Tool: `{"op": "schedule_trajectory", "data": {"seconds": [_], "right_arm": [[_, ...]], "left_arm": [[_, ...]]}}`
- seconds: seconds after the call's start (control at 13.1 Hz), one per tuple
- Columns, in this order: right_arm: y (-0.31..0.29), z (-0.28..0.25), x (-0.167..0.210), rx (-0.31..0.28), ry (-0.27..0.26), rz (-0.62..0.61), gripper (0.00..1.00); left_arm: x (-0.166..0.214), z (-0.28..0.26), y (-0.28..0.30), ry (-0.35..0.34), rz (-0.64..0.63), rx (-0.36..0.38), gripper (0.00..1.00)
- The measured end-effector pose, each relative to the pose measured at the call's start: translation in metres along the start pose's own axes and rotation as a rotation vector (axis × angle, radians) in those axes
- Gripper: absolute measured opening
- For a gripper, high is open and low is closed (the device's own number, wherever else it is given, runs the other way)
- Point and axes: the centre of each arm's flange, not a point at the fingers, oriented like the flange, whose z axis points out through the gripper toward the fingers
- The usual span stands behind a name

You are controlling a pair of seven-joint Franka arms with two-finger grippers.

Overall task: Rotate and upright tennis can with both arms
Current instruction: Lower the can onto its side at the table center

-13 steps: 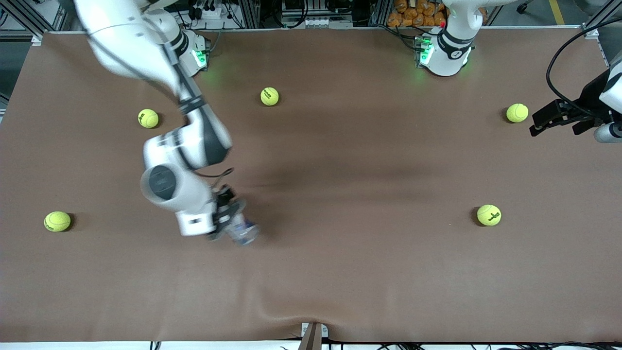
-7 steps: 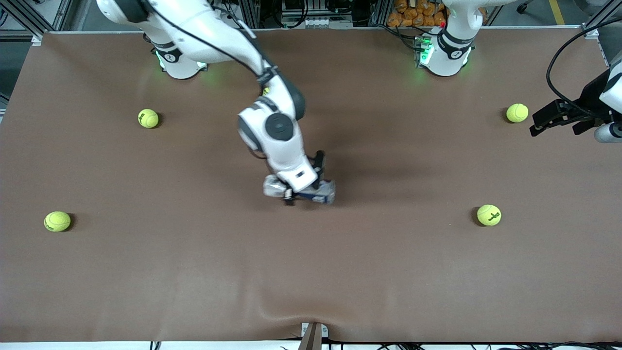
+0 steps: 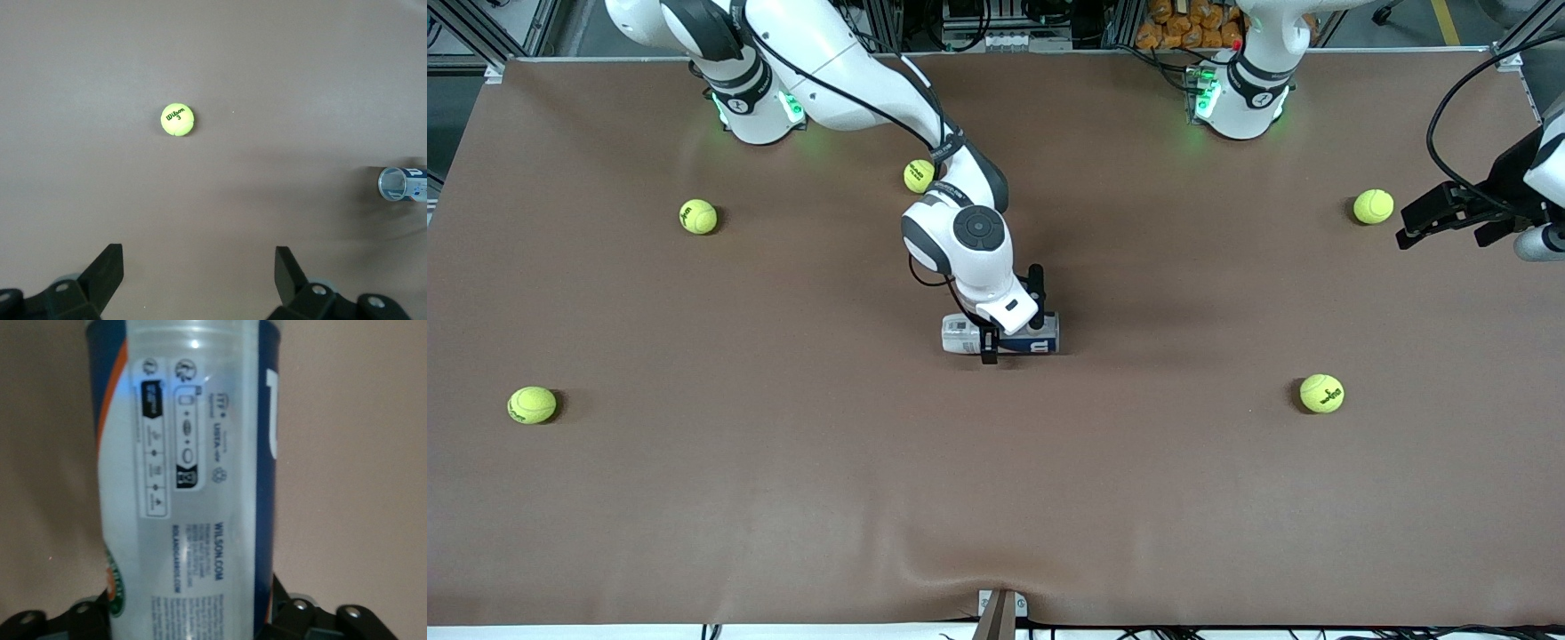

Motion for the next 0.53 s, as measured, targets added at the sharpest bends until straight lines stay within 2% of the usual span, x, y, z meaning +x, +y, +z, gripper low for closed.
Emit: {"op": "schedule_trajectory", "data": {"seconds": [0.08,0.15,0.38,0.53], "right_arm": [[0.002,-0.006,0.002,-0.001,0.000,-0.001,0.96],[0.004,-0.017,0.003,0.004,-0.007,-0.001,1.00],[0.019,-0.085,0.002,0.003,-0.021,0.015,1.00],[0.037,-0.135,-0.016,-0.009,-0.030,0.054,1.00]], "left_arm": [[0.000,0.000,0.000,0.000,0.000,0.000,1.00],[0.000,0.000,0.000,0.000,0.000,0.000,1.00],[0.000,0.000,0.000,-0.001,0.000,0.000,1.00],[0.000,0.000,0.000,-0.002,0.000,0.000,1.00]]}}
